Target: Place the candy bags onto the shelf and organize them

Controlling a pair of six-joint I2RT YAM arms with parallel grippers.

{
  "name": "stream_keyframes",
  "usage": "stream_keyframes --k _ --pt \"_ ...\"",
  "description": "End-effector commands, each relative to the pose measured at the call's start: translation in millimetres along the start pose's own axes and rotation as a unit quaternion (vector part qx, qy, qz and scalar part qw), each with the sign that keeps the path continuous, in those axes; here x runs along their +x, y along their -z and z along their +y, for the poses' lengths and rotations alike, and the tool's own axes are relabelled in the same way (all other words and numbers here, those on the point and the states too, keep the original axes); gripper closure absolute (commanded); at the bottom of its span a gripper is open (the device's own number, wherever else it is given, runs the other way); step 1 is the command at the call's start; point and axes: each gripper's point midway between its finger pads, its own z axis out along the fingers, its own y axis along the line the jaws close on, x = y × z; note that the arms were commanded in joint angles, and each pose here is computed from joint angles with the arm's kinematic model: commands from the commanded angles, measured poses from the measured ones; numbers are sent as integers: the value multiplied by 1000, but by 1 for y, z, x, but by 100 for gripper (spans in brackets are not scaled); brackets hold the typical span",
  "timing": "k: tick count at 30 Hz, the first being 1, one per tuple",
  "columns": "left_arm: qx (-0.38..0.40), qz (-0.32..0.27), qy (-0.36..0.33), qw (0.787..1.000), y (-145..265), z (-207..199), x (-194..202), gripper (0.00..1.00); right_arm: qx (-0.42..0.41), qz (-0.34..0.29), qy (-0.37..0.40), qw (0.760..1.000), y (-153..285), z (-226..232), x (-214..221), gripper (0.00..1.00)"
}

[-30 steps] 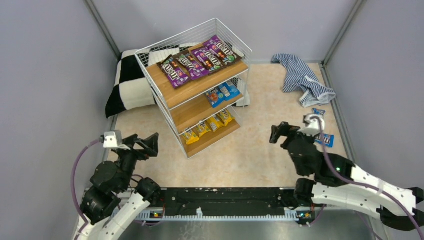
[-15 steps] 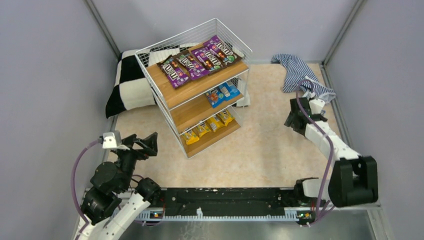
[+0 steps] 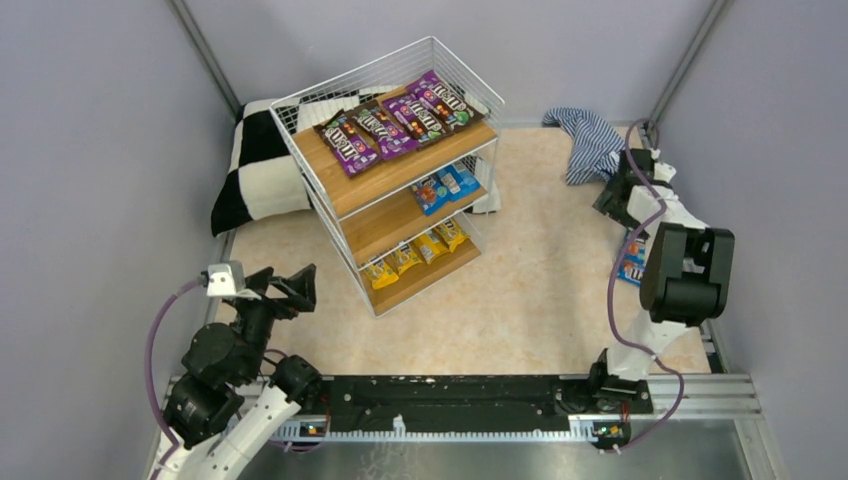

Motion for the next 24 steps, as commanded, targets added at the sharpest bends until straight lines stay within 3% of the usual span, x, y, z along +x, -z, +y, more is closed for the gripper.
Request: stream_keyframes --k 1,7,12,17,20,24 --pt "13 -17 0 1000 0 -4 -8 2 -2 -11 1 1000 -15 5 -34 1" --pt "15 -17 -2 1000 -1 -5 -7 1 26 -9 -20 999 -53 -31 -48 1" --pt "18 -16 -6 1000 -1 -6 -7 1 -22 39 -33 998 -81 -36 -31 1" --pt "27 -15 -11 999 -2 -9 -6 2 -76 43 -35 996 -71 -22 -20 1" --pt "28 -16 -11 999 -2 -10 -7 1 -110 68 -38 991 -60 -8 -3 9" --pt "27 -18 -10 999 -1 -9 -7 2 -121 66 -2 990 -35 13 21 11"
